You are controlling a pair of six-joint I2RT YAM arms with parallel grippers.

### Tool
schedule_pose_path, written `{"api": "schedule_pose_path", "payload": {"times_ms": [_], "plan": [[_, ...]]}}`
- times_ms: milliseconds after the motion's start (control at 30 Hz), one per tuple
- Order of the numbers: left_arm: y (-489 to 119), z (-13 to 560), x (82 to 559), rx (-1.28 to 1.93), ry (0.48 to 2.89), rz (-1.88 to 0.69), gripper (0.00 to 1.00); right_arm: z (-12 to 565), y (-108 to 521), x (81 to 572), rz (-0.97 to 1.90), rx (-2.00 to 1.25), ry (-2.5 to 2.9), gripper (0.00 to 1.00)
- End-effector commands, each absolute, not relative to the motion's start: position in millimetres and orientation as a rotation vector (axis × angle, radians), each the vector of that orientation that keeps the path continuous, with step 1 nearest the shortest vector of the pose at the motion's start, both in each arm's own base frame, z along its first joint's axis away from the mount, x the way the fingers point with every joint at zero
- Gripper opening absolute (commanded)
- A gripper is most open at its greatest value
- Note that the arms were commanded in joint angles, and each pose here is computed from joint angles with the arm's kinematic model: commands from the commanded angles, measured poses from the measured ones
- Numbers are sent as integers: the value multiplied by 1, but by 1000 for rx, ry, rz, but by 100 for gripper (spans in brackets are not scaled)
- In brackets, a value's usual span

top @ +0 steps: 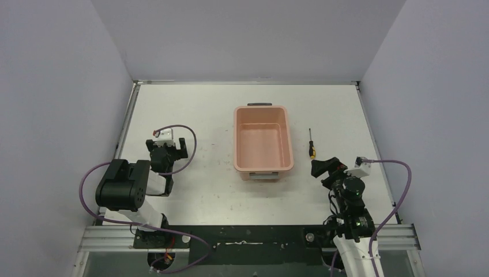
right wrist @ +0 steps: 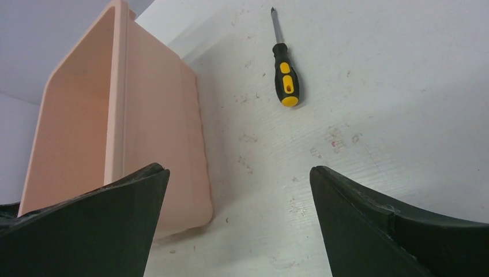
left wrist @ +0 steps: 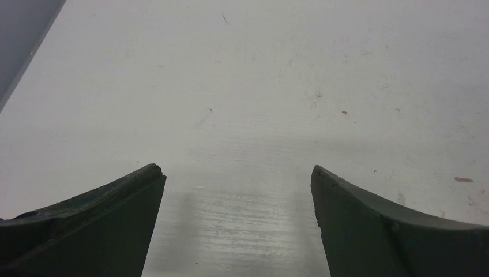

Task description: Put the screwdriver in the bin

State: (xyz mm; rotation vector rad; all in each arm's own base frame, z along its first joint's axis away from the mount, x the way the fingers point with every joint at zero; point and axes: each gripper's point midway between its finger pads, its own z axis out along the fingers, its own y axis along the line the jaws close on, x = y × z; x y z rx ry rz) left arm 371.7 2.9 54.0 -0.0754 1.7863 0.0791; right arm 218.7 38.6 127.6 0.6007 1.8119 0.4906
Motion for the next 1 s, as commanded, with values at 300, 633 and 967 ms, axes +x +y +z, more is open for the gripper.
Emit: {"api": "schedule_pose_path", "payload": {"times_ms": [300,633,967], "plan": [[3,73,381,-88,1714,68,97,190,5,254,161,630,1963,100],[3,74,381,-88,1713,68,97,125,19,321,3,416,2498,90],[3,73,381,-89,1714,68,97,31,14,363,-143,267,2777,64]]}}
